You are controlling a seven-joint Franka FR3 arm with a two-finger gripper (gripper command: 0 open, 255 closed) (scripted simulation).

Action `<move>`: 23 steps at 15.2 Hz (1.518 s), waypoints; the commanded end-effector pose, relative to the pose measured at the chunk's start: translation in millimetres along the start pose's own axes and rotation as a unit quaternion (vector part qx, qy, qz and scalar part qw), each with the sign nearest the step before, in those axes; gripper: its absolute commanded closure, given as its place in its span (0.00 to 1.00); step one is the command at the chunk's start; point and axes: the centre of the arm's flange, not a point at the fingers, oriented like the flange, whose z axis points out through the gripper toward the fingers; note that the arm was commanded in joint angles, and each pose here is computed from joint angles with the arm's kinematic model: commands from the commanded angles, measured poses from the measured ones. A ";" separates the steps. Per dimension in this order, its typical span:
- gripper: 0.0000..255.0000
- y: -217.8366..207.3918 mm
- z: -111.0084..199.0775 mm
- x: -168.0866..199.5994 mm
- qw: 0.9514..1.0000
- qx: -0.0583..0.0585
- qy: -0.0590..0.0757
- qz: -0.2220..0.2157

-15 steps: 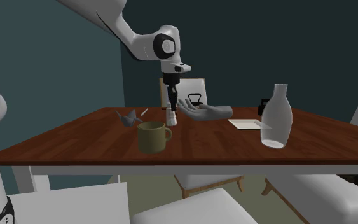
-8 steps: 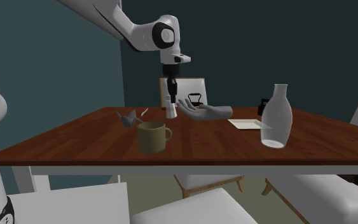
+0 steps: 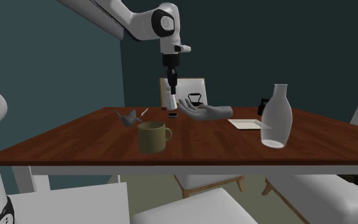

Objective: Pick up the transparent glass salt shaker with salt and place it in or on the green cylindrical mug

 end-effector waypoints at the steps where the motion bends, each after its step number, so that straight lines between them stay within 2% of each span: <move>1: 1.00 -1.6 -11.6 0.5 1.000 0.000 0.000 0.000; 7: 1.00 -5.2 -40.7 2.2 1.000 0.000 0.000 0.000; 19: 1.00 123.7 -98.1 -73.8 1.000 0.000 0.000 0.000; 23: 1.00 126.3 -77.1 -75.0 1.000 0.000 0.000 0.000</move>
